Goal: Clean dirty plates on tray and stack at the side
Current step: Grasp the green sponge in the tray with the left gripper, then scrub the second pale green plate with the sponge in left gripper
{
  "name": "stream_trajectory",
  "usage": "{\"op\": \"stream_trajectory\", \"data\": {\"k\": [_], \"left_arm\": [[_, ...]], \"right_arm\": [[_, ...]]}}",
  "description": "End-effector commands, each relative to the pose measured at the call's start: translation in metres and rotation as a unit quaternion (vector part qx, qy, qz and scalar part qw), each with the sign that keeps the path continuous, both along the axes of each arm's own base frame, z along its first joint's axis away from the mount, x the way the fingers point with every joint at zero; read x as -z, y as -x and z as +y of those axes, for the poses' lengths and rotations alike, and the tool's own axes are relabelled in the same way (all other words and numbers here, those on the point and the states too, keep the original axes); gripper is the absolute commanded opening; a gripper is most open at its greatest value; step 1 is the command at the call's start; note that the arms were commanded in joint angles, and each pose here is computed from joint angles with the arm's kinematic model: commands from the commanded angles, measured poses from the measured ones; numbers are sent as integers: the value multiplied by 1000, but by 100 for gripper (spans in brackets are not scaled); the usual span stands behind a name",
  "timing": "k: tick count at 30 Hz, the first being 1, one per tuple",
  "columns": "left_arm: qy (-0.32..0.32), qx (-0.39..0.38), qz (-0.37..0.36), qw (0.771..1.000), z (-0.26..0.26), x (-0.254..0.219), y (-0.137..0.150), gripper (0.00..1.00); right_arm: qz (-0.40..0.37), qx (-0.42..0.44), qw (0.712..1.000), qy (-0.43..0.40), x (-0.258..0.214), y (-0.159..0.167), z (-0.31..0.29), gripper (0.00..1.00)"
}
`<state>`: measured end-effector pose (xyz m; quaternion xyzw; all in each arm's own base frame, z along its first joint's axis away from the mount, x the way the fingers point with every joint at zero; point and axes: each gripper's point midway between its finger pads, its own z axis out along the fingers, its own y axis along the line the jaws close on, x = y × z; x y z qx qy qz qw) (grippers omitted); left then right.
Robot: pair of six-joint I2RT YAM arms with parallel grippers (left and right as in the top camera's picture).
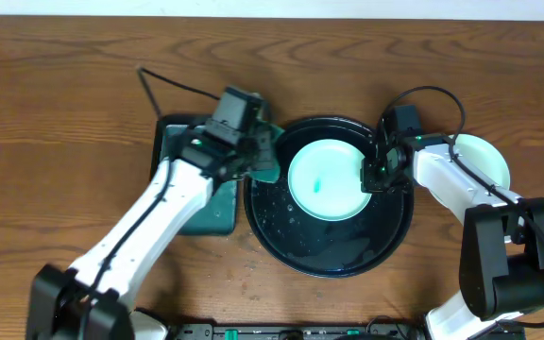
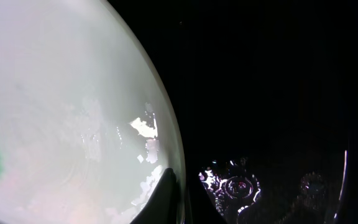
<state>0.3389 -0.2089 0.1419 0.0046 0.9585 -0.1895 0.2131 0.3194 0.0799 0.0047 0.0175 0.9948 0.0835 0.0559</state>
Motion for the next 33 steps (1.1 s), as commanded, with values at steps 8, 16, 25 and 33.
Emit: {"op": "stream_trajectory", "data": {"k": [8, 16, 25, 33], "left_arm": [[122, 63, 107, 985, -112, 83, 11, 7], [110, 78, 154, 979, -130, 137, 28, 7], [-211, 22, 110, 971, -9, 159, 13, 7], [-296, 42, 65, 952, 12, 139, -7, 7]], "right_arm": [[43, -28, 999, 7, 12, 23, 10, 1], [43, -45, 998, 7, 13, 26, 19, 1], [42, -54, 998, 8, 13, 28, 25, 1], [40, -61, 997, 7, 13, 29, 29, 1]]}}
